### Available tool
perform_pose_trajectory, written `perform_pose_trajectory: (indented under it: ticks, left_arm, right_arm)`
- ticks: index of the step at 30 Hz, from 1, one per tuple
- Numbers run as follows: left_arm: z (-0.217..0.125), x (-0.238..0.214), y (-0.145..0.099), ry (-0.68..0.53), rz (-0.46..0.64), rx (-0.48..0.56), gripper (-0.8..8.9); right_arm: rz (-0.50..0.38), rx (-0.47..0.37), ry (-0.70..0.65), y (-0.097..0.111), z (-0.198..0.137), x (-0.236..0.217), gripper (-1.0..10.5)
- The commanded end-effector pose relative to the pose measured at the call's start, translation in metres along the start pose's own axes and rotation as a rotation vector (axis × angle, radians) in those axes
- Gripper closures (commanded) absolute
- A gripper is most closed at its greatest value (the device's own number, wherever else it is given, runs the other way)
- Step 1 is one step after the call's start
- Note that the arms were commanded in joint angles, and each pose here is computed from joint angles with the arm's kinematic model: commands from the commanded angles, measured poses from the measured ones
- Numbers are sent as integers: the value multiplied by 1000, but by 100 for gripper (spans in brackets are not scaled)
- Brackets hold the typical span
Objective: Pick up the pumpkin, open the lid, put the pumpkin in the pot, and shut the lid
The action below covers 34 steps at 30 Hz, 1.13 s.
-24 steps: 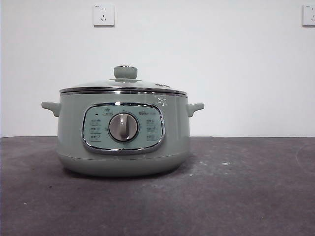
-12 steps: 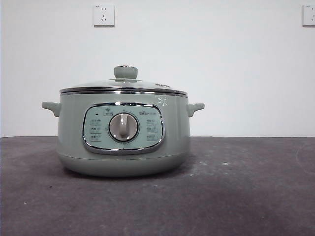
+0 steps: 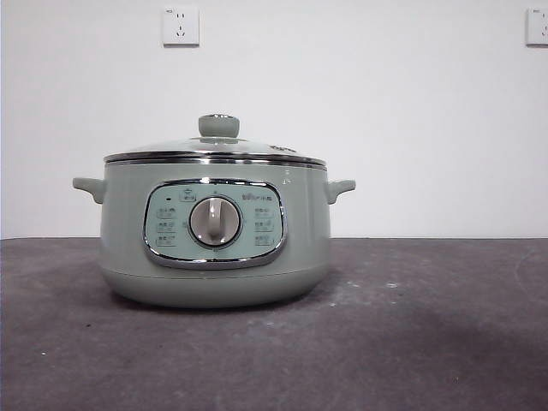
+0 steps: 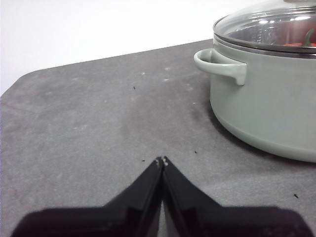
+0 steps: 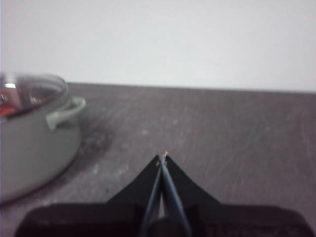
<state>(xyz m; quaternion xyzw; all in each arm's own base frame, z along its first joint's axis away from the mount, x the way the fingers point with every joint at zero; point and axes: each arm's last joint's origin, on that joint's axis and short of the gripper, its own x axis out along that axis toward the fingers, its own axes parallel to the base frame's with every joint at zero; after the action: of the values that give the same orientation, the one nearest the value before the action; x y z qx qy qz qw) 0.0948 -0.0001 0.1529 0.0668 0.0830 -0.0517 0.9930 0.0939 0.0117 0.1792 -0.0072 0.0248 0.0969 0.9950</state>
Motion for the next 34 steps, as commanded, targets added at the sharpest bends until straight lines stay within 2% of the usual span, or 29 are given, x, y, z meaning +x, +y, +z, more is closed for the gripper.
perform_pose_trajectory:
  ticks: [1, 11, 16, 34]
  left_arm:
    - [-4, 1, 0, 17, -5, -4, 817]
    - [-4, 1, 0, 17, -5, -4, 817]
    - [-4, 1, 0, 17, -5, -4, 817]
    - [-4, 1, 0, 17, -5, -4, 817]
  right_arm:
    - [-4, 46, 21, 0, -14, 3, 946]
    - [-4, 66, 118, 0, -30, 3, 946]
    - [-7, 121, 115, 0, -30, 3, 946]
    - [-8, 122, 116, 0, -30, 3, 946]
